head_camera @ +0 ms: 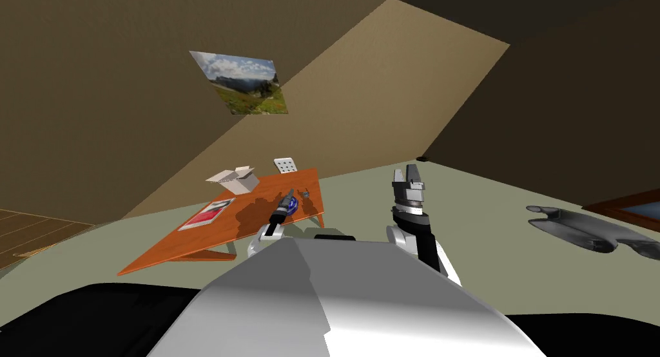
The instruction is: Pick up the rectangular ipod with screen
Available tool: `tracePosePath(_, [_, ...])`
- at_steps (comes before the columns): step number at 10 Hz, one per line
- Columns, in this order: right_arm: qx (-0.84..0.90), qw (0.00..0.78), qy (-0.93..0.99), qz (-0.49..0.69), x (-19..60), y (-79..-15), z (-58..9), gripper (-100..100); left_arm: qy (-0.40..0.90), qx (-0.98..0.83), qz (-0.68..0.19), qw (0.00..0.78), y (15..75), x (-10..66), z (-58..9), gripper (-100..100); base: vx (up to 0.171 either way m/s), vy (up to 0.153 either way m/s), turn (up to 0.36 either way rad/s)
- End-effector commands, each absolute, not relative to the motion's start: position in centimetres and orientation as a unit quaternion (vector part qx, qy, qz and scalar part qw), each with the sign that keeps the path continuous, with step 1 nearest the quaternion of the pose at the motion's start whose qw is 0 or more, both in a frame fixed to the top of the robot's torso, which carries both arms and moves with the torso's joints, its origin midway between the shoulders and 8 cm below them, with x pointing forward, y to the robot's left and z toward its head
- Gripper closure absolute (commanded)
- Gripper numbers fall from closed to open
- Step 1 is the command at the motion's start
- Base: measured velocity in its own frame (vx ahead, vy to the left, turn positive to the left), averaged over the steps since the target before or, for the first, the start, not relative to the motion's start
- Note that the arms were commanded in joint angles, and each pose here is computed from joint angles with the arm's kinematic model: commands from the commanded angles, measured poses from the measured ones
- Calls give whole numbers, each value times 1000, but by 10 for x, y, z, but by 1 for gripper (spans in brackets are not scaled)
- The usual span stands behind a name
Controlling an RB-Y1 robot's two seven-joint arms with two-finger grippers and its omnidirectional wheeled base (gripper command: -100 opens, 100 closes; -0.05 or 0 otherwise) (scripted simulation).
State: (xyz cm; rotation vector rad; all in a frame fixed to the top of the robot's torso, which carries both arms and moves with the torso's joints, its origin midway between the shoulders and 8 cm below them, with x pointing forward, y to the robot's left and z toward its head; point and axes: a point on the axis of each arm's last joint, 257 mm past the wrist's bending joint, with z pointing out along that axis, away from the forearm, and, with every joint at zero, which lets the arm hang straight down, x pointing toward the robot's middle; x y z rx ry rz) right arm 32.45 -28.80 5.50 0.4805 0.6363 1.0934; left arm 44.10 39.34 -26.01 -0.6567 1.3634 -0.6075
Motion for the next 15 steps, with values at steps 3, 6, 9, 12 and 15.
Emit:
tracePosePath(3, [222, 780, 294, 506, 325, -288, 55, 0, 650, -292, -226, 664, 417, 438, -298, -100, -5, -39, -197])
tracePosePath(6, [222, 780, 294, 506, 325, -288, 55, 0, 686, -291, -184, 641, 440, 436, -332, -100, 1, -28, -153])
tracePosePath(9, [222, 780, 294, 506, 325, -288, 55, 0, 708, -296, -159, 621, 456, 429, -359, -100, 0, -24, -133])
tracePosePath(12, [222, 780, 294, 506, 325, -288, 55, 0, 735, -291, -123, 599, 478, 426, -381, -100, 4, -26, -144])
tracePosePath(15, [222, 780, 294, 506, 325, -288, 55, 0, 754, -297, -98, 577, 494, 414, -405, -100, 5, -18, -120])
